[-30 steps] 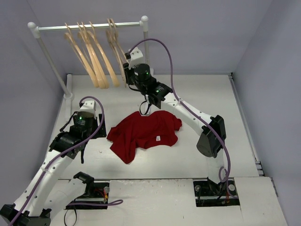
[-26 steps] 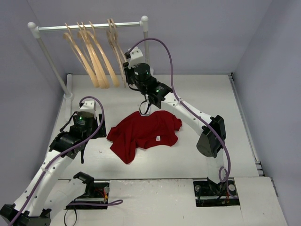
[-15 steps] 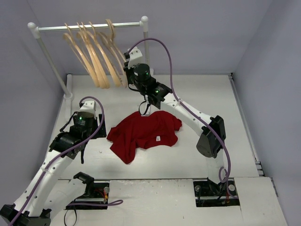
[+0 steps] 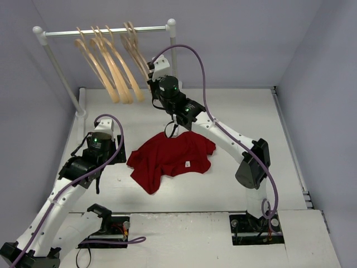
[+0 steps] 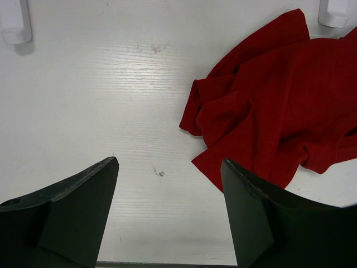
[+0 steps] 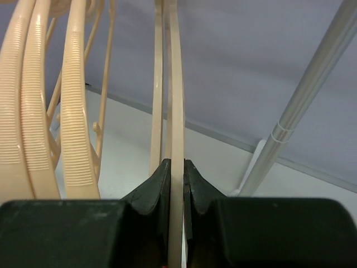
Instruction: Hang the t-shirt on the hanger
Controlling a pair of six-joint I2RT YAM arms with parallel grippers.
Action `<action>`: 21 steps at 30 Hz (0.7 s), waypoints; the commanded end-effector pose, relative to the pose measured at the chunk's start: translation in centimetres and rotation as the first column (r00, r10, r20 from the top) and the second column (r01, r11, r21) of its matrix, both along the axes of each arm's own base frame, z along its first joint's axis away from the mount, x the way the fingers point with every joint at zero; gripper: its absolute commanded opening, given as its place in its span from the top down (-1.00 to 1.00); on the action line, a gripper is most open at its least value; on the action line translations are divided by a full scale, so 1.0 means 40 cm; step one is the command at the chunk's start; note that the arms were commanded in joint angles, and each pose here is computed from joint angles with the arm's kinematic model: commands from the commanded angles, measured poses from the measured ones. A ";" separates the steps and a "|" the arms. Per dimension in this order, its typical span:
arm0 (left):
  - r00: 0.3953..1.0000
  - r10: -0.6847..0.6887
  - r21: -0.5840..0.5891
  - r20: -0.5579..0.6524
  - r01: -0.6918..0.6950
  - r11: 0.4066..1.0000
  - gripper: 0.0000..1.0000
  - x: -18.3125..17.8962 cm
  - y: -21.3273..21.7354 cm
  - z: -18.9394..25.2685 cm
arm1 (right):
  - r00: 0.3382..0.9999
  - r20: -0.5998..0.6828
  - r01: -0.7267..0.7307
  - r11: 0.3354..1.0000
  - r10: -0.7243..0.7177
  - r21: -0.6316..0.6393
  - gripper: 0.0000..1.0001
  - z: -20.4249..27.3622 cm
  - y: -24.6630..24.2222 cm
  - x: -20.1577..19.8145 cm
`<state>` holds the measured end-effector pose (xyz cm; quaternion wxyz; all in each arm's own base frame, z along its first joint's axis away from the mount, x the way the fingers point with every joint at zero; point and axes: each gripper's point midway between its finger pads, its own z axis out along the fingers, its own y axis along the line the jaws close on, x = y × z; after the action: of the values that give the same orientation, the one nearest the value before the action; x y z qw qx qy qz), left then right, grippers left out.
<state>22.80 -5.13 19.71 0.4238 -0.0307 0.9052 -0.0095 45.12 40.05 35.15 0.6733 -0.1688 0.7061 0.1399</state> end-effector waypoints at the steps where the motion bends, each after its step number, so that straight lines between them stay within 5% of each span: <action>1: 0.999 0.012 -0.026 0.047 -0.011 1.000 -0.39 0.026 -0.007 0.030 | 0.980 0.191 0.021 0.978 -0.061 0.206 1.00 0.285 -0.092 -0.069; 10: 0.999 0.010 -0.026 0.042 -0.009 1.000 -0.39 0.027 -0.008 0.027 | 0.978 0.199 0.025 0.978 -0.067 0.207 1.00 0.292 -0.128 -0.097; 21: 0.994 -0.107 -0.165 0.003 0.107 0.981 -0.39 0.026 -0.103 0.012 | 0.993 0.113 0.015 0.989 -0.032 0.146 1.00 0.133 -0.249 -0.220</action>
<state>23.01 -7.02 19.31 0.4101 -0.0138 0.9105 -0.0512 38.98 32.47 35.01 0.6775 -0.1604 0.7065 0.1267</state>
